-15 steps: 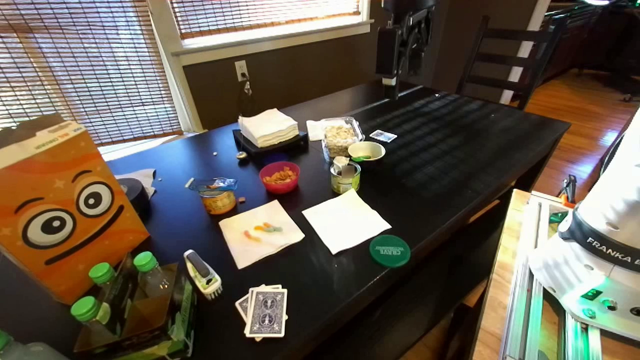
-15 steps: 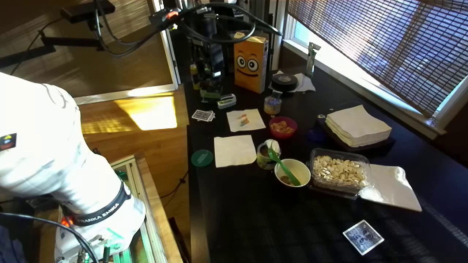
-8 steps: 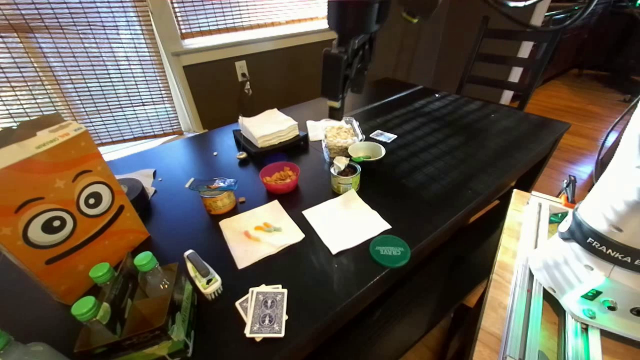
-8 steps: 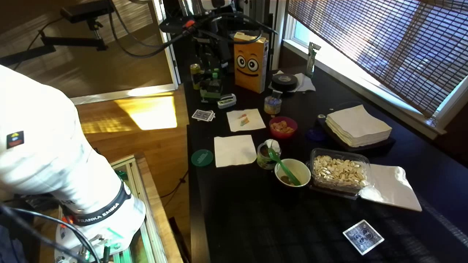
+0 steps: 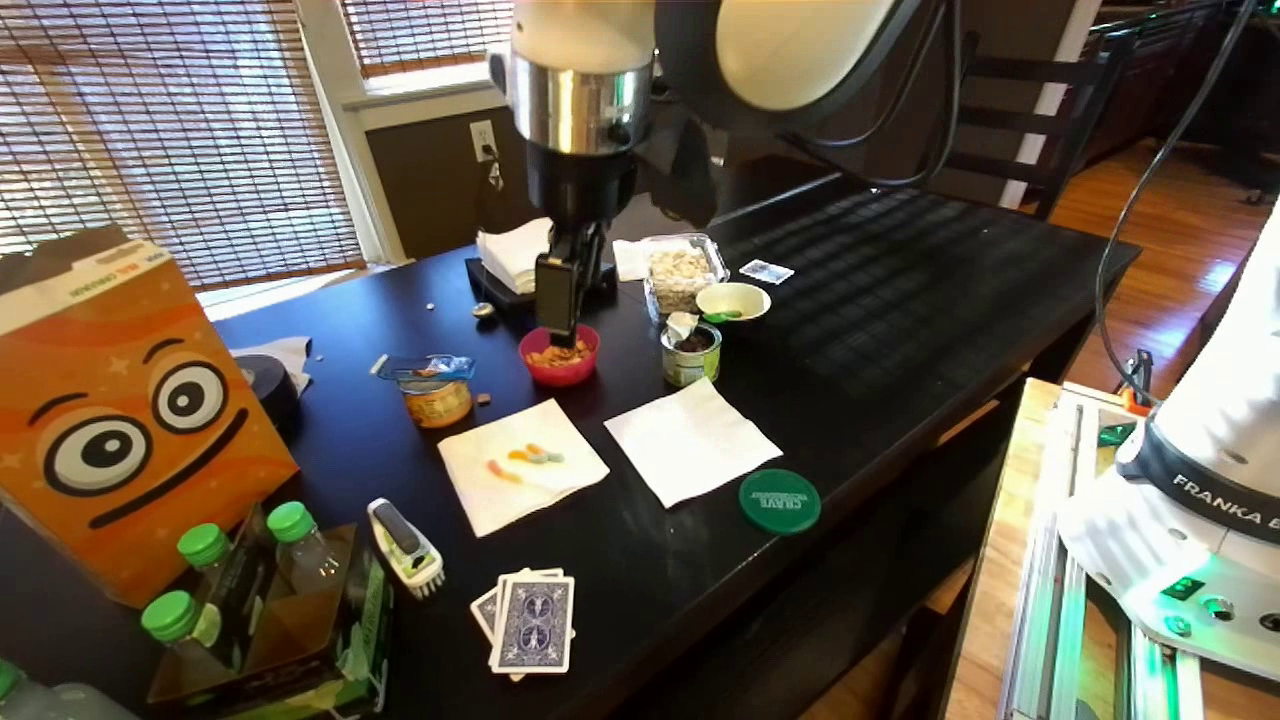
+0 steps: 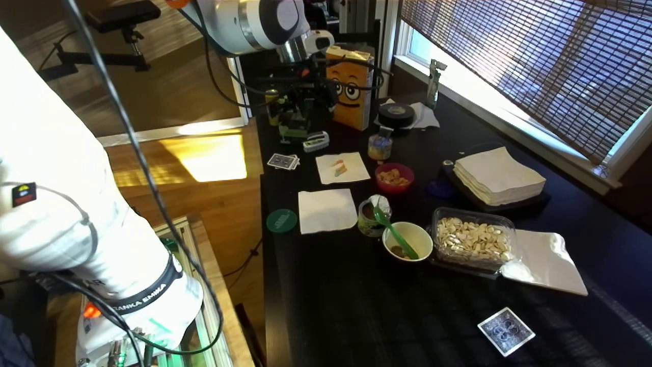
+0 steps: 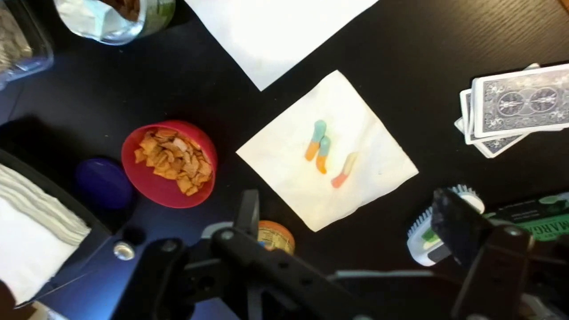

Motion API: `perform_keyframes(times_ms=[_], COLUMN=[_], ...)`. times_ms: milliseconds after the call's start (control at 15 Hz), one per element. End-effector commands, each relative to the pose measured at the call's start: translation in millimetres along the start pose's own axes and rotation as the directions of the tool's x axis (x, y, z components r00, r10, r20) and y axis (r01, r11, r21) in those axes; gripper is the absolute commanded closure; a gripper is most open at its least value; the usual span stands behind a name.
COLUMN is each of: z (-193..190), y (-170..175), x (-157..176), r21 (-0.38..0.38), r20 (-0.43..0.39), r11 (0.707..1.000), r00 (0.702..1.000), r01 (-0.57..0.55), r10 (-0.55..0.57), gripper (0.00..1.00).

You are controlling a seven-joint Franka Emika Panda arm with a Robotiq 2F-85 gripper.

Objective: Move the jelly worms to the serviette on the right

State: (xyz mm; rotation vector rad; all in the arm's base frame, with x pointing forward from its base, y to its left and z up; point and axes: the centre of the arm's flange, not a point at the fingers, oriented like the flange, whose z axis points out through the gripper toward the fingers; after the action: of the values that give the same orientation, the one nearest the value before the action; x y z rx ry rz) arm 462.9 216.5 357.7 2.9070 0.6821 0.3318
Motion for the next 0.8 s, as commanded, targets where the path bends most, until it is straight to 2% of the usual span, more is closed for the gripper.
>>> perform_keyframes(times_ms=[0, 133, 333, 400, 733], z=[12.6, 26.7, 26.1, 33.0, 70.8], y=[-2.7, -4.7, -4.7, -9.5, -29.1], x=[4.2, 10.4, 14.5, 21.9, 40.8], r21=[0.017, 0.035, 0.038, 0.064, 0.079], r20=[0.005, 0.015, 0.010, 0.013, 0.065], r11=[1.000, 0.999, 0.999, 0.998, 0.996], r00=[1.000, 0.999, 0.999, 1.000, 0.997], r01=[0.020, 0.035, 0.039, -0.003, -0.038], r10=[-0.020, -0.036, -0.039, 0.002, 0.033], gripper=[0.00, 0.00, 0.00, 0.00, 0.00])
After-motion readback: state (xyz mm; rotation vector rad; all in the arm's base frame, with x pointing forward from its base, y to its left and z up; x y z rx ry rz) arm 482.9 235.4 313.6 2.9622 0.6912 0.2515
